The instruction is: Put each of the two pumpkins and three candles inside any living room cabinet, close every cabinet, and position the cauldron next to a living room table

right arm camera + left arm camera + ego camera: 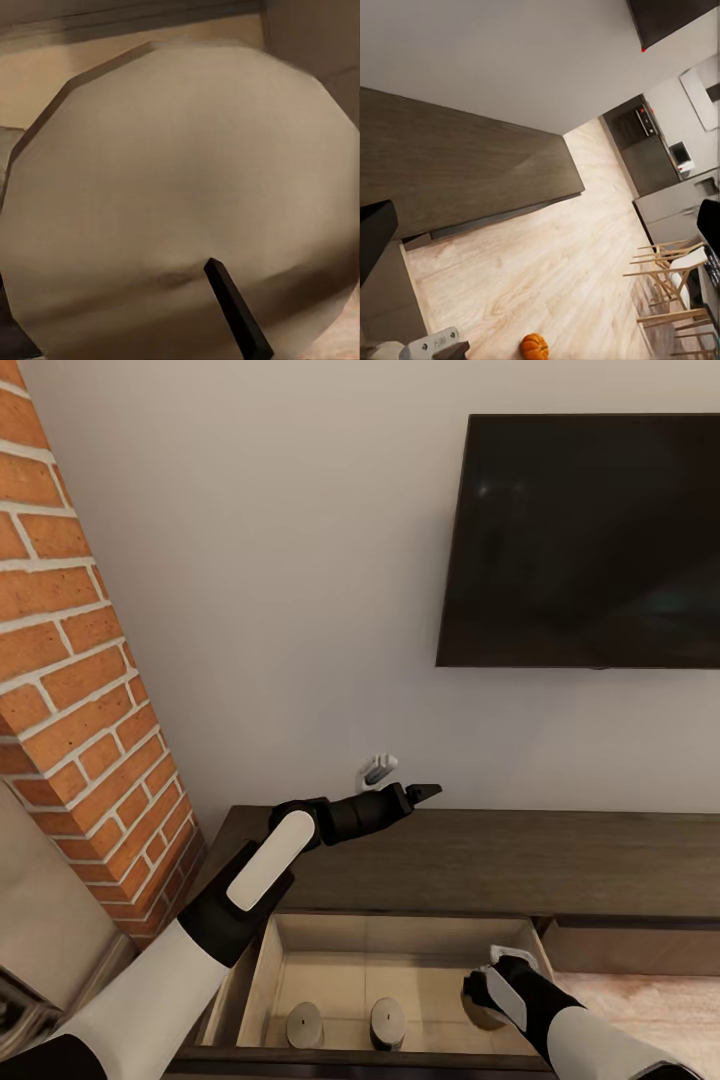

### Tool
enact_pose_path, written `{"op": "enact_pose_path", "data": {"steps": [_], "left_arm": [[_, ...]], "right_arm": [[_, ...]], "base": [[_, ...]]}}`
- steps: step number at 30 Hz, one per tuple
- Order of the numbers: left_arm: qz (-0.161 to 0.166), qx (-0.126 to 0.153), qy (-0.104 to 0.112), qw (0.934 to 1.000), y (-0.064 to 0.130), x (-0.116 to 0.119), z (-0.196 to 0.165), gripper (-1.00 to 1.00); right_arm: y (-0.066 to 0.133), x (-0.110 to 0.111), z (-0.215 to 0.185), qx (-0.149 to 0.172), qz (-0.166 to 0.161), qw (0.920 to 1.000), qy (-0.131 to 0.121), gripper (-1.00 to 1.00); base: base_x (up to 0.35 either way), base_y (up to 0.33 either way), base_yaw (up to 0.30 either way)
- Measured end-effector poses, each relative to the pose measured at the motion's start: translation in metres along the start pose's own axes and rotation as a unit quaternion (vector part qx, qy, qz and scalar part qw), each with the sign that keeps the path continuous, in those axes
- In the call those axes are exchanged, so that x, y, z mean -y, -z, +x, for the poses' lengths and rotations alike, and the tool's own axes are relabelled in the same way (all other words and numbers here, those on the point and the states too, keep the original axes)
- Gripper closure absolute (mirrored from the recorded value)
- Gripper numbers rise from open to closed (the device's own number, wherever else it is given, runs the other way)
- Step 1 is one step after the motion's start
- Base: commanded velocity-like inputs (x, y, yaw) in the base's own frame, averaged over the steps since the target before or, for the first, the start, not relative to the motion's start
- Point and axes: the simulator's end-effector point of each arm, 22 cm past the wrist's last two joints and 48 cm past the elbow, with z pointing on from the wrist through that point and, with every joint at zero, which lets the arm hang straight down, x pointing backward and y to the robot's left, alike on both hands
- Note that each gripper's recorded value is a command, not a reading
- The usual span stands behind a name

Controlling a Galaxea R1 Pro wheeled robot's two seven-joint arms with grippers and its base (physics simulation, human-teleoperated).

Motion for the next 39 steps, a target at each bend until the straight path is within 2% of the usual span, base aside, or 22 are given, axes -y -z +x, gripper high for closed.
{"op": "enact_pose_path", "data": {"steps": [4,7,17,23,28,34,35,39], "left_arm": [[0.002,0.0,0.0,1.0,0.0,0.001,0.001,-1.0],[0.002,0.0,0.0,1.0,0.0,0.002,0.0,-1.0],[0.003,0.001,-0.002,1.0,0.001,0.003,-0.001,-1.0],[0.002,0.001,-0.002,1.0,0.0,-0.007,0.006,-1.0],[0.001,0.001,-0.001,1.0,-0.002,-0.016,0.012,-1.0],[0.001,0.001,-0.001,1.0,-0.004,-0.025,0.018,-1.0],[0.0,0.001,-0.001,1.0,-0.004,-0.027,0.019,-1.0],[0.0,0.002,-0.001,1.0,-0.005,-0.033,0.024,-1.0]], "right_arm": [[-0.001,-0.003,-0.011,0.029,-0.009,0.9995,-0.001,1.0],[-0.001,-0.002,-0.014,0.039,-0.007,0.9992,0.006,1.0],[0.001,-0.007,-0.022,0.057,-0.011,0.9982,0.014,1.0],[-0.008,-0.011,-0.021,0.065,-0.009,0.9971,0.037,1.0],[-0.016,-0.012,-0.019,0.066,-0.01,0.9971,0.036,1.0],[-0.026,-0.014,-0.014,0.059,-0.009,0.9976,0.034,1.0],[-0.027,-0.016,-0.01,0.038,-0.01,0.9986,0.036,1.0],[-0.028,-0.019,-0.001,-0.014,-0.012,0.9985,0.052,1.0]], "base": [[0.0,0.0,0.0],[0.0,0.0,0.0],[0.0,0.0,0.0],[0.0,0.0,0.0],[0.0,0.0,0.0],[0.0,0.0,0.0],[0.0,0.0,0.0],[0.0,0.0,0.0]]}}
